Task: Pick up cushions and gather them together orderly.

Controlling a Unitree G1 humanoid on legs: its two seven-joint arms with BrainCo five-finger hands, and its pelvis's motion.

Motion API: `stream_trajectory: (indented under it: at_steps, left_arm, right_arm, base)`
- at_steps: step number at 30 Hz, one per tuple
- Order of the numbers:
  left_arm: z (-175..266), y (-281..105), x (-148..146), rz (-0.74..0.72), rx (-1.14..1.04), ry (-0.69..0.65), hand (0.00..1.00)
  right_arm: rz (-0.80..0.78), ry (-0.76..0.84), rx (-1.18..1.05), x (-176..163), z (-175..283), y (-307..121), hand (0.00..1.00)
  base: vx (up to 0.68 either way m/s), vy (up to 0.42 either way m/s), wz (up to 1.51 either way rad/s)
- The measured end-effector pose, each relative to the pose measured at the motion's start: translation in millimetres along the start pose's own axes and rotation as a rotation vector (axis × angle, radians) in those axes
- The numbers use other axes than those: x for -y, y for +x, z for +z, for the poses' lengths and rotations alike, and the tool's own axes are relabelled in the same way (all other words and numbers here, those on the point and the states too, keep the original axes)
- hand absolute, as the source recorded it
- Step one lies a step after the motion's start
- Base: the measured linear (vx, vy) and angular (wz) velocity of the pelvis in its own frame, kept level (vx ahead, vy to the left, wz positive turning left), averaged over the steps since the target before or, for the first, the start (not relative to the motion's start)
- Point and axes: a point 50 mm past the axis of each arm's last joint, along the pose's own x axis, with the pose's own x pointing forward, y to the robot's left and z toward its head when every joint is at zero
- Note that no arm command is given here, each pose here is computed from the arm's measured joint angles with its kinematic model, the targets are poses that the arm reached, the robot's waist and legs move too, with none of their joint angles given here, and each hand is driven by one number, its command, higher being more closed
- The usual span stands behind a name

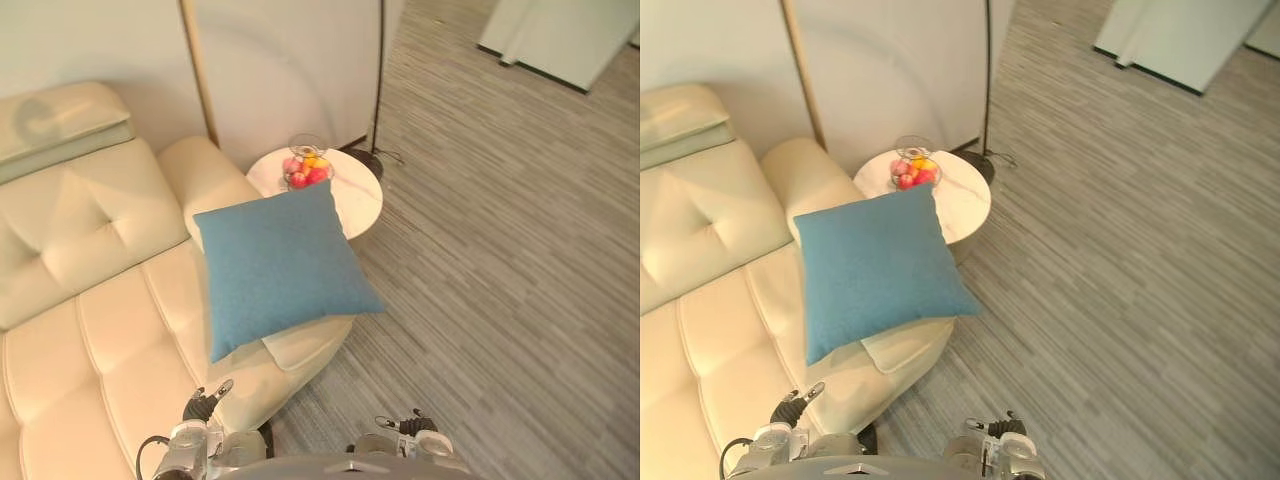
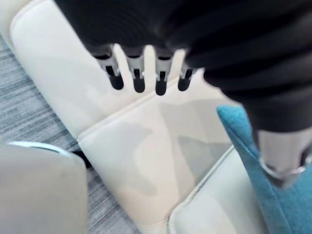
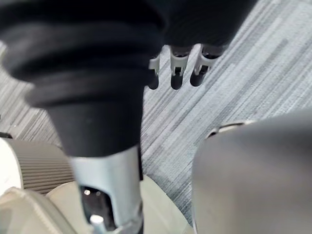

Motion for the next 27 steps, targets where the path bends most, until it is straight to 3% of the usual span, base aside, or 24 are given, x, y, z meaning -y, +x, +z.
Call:
stream_trajectory:
  at_steps: [12, 18, 27]
  left_arm:
    - [-11, -5, 14, -0.017, -0.035, -0.047, 0.00]
    - [-7, -3, 6, -0.007, -0.017, -0.019, 0.00]
    - [-8, -2, 3, -0.011, -0.018, 0.023, 0.00]
  right_arm:
    - [-0.027, 0.030, -0.028, 9, -11, -1, 0.00]
    - [-0.011, 0.064, -0.042, -1, -13, -3, 0.00]
    - [-0.048, 0.105, -0.036, 10, -14, -3, 0.00]
  base:
    - [0.10, -0.179, 0.70]
    - [0.03, 0.005, 0.13]
    - [-0.06, 0.028, -0.06]
